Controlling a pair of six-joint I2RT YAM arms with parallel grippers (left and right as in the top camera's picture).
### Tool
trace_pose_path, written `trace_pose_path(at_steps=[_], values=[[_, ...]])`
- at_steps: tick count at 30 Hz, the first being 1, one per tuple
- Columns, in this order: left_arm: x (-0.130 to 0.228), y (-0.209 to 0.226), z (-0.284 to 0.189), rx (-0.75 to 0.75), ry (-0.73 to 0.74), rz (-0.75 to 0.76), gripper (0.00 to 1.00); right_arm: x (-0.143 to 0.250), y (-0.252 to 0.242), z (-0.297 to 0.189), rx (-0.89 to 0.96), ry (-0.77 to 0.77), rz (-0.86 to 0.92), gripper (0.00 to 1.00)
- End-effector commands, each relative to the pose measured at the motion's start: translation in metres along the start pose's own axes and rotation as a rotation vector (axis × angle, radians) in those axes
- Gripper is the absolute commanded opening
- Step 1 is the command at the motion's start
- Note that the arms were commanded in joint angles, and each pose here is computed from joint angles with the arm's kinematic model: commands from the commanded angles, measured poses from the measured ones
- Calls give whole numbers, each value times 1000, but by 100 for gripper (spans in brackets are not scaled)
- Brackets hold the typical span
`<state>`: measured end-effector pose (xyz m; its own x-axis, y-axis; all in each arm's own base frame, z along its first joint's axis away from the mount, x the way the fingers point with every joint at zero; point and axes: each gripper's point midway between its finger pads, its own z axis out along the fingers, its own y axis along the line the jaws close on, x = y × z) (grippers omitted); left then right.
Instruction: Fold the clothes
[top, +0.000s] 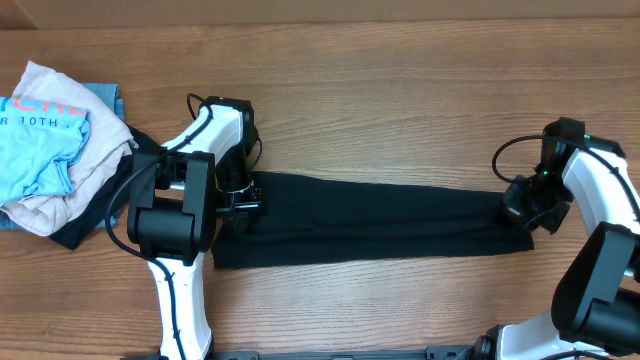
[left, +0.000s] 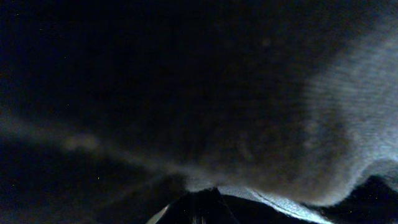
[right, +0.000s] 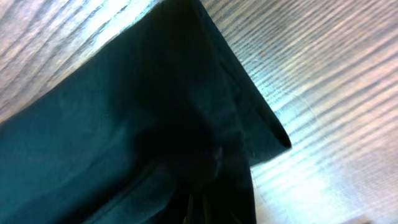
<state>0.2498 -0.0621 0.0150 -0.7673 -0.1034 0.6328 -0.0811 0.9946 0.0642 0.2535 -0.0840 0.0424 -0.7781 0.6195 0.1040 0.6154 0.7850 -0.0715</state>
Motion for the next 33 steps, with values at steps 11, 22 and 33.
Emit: trace_pose_path(at_steps=[11,22,33], values=[[6,9,0,-40,20,17,59,-3,6,-9,-34,-9,-15,80],[-21,-22,-92,118,-234,49,66,-14,49,-78,-231,-28,-52,4],[-39,-21,-28,124,-183,49,5,1,53,18,-233,-37,-77,4]])
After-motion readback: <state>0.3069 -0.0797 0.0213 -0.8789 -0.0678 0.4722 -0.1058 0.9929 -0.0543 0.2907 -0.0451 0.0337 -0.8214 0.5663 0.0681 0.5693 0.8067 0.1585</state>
